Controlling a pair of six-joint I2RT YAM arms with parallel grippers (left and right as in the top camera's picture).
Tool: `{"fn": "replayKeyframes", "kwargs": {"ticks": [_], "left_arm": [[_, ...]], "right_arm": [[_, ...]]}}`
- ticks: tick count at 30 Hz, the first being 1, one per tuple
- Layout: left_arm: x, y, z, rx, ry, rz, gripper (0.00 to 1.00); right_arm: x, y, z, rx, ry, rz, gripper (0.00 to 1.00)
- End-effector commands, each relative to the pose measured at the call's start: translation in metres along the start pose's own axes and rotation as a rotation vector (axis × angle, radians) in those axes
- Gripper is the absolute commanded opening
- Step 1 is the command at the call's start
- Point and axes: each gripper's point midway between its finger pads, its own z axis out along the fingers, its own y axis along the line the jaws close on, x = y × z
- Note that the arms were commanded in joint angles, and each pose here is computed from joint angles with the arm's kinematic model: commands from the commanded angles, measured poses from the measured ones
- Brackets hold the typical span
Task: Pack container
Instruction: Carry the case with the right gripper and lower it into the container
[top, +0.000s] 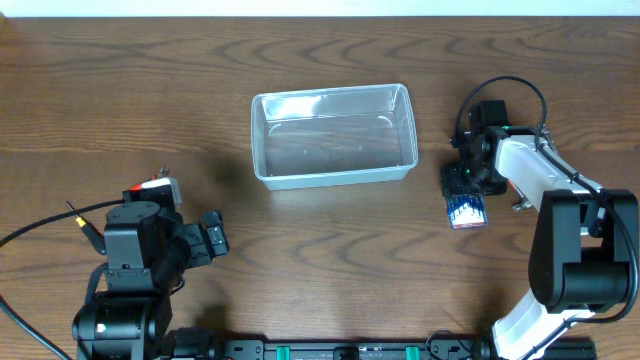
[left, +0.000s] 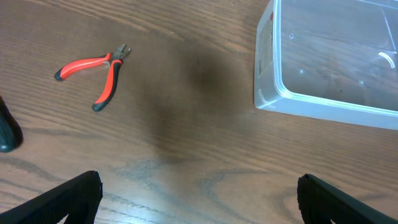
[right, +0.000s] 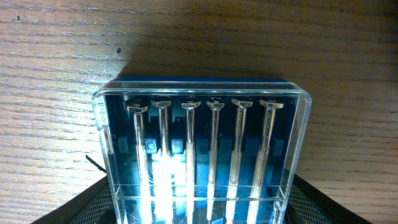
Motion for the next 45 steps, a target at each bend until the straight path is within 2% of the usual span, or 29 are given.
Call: {"fn": "replayKeyframes", "kwargs": {"ticks": [1, 3, 7, 17, 23, 27, 31, 34, 38, 42, 45], "left_arm": [[-0.007, -0.001, -0.005, -0.002, -0.020, -0.006, 0.98], [-0.007, -0.001, -0.005, -0.002, -0.020, -0.006, 0.98], [-0.007, -0.001, -0.005, -0.002, -0.020, -0.005, 0.98], [-0.007, -0.001, -0.005, -0.002, -0.020, -0.005, 0.98], [-0.006, -0.001, -0.005, -0.002, -0.020, -0.005, 0.98], [-0.007, -0.001, -0.005, -0.001, -0.020, -0.005, 0.98], [-0.007, -0.001, -0.005, -0.001, -0.020, -0.005, 0.98], [-0.007, -0.001, -0.005, -0.001, -0.020, -0.005, 0.98], [-0.006, -0.001, -0.005, -0.001, -0.020, -0.005, 0.99], [-0.007, -0.001, -0.005, -0.001, -0.020, -0.005, 0.98], [-0.006, -0.001, -0.005, -0.001, -0.020, -0.005, 0.98]], "right_arm": [[0.028, -0.003, 0.027, 0.020, 0.109, 0.008, 0.55], [0.028, -0.003, 0.027, 0.020, 0.108, 0.008, 0.42], [0.023, -0.003, 0.026, 0.020, 0.096, 0.008, 0.01], [-0.020, -0.006, -0.028, 0.025, 0.027, 0.036, 0.01], [-0.067, -0.007, -0.096, 0.028, -0.128, 0.059, 0.01], [-0.089, 0.004, -0.148, 0.033, -0.216, -0.024, 0.01], [-0.104, 0.044, -0.191, 0.006, -0.293, -0.226, 0.01], [-0.105, 0.091, -0.210, 0.012, -0.341, -0.502, 0.01], [-0.096, 0.166, -0.215, 0.020, -0.393, -0.910, 0.01], [-0.099, 0.225, -0.213, 0.011, -0.490, -1.124, 0.01], [-0.101, 0.257, -0.201, -0.066, -0.536, -1.229, 0.01]]}}
